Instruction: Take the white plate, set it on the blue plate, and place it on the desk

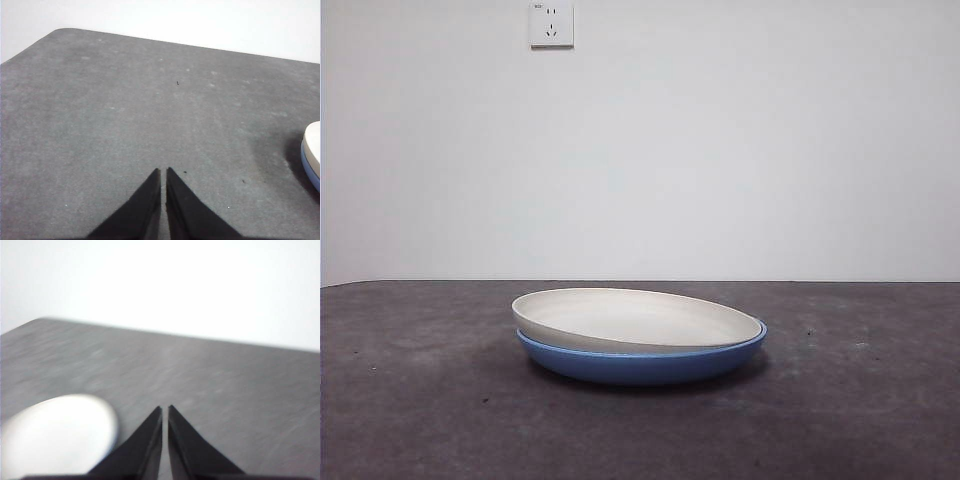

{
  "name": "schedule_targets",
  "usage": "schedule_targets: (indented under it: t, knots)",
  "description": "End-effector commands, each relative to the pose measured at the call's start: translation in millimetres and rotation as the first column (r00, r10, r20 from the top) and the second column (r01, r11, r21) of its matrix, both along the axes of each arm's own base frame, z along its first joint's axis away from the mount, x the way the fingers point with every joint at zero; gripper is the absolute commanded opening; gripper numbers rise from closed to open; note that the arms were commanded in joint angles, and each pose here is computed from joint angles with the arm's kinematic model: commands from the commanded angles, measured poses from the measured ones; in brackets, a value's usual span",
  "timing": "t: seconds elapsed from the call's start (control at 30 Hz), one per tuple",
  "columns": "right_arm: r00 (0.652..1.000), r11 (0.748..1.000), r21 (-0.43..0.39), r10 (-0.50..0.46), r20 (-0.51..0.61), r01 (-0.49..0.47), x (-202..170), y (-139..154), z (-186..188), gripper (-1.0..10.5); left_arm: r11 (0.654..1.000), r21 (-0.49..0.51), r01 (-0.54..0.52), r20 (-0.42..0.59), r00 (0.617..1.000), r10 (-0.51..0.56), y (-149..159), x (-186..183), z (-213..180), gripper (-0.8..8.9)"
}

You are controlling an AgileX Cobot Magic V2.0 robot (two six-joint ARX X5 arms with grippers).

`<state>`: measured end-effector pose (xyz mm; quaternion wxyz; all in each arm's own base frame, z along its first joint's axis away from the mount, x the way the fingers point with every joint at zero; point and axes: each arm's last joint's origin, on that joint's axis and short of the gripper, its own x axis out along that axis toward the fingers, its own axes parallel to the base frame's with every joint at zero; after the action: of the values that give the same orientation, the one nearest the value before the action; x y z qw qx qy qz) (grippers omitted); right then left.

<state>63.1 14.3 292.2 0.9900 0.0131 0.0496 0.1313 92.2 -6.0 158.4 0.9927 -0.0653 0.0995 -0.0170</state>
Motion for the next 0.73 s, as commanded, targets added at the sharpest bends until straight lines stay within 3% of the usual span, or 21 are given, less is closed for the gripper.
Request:
schedule_targets:
  t: [0.03,0.13,0.27,0.5,0.73]
  knots:
    - [0.994,0.994,-0.047,-0.094,0.055,0.097,22,-2,-51,0.2,1.0,0.007,-0.002,-0.027,1.0,0.002,0,1,-7,0.19]
    - [0.98,0.981,-0.046,-0.185,0.067,0.189,33,-7,-94,0.2,1.0,0.007,-0.002,-0.027,1.0,0.002,0,1,-7,0.19]
    - [0.973,0.973,-0.038,-0.225,0.04,0.227,36,-10,-130,0.2,1.0,0.007,-0.002,-0.027,1.0,0.002,0,1,-7,0.19]
    - [0.947,0.946,-0.067,-0.32,-0.01,0.318,33,-14,-138,0.2,1.0,0.007,-0.002,-0.026,1.0,0.002,0,1,-7,0.19]
    - [0.945,0.944,-0.082,-0.323,-0.047,0.319,33,-14,-142,0.2,1.0,0.007,-0.002,-0.027,1.0,0.002,0,1,-7,0.19]
